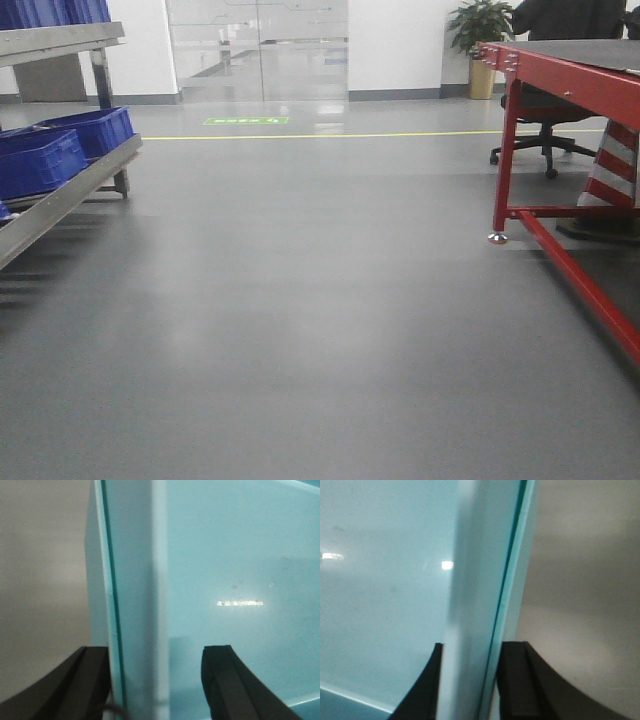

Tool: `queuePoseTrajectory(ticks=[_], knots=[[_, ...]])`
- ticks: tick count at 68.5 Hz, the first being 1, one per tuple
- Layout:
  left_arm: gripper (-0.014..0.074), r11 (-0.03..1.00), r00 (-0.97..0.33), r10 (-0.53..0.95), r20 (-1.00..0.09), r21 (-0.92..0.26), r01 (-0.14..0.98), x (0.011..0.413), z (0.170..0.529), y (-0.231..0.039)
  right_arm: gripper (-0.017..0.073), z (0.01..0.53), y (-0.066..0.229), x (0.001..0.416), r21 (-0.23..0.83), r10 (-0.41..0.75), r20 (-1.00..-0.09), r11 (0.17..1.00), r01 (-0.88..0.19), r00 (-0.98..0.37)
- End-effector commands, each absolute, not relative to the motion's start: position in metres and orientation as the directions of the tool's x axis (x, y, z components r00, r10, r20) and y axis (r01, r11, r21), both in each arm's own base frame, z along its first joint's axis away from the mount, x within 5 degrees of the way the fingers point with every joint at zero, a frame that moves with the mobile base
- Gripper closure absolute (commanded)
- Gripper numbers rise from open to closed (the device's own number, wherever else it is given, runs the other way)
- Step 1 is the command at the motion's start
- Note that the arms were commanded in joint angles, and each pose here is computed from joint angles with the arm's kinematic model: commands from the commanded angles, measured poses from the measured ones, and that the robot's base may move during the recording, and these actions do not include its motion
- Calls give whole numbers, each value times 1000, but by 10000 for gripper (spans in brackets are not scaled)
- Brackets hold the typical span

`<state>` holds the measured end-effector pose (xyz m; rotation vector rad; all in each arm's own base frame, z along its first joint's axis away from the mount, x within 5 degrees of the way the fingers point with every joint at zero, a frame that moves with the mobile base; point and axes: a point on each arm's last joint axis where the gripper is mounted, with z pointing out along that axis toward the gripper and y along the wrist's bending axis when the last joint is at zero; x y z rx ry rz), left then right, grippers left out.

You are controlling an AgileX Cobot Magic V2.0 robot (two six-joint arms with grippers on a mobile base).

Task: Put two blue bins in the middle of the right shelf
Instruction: 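Drive across the floor holding the stacked teal bins in both grippers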

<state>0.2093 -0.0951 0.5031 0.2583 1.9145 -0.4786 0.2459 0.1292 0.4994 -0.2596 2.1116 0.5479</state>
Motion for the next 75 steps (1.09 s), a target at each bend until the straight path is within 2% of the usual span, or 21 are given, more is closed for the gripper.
queuePoseTrajectory(ticks=[1, 75], knots=[[704, 885, -287, -61, -956, -185, 428, 202, 518, -93, 713, 516, 126, 243, 279, 65, -882, 870, -407, -466], [704, 885, -283, -63, -957, -185, 428, 202, 518, -93, 713, 516, 126, 243, 279, 65, -882, 870, -407, -466]])
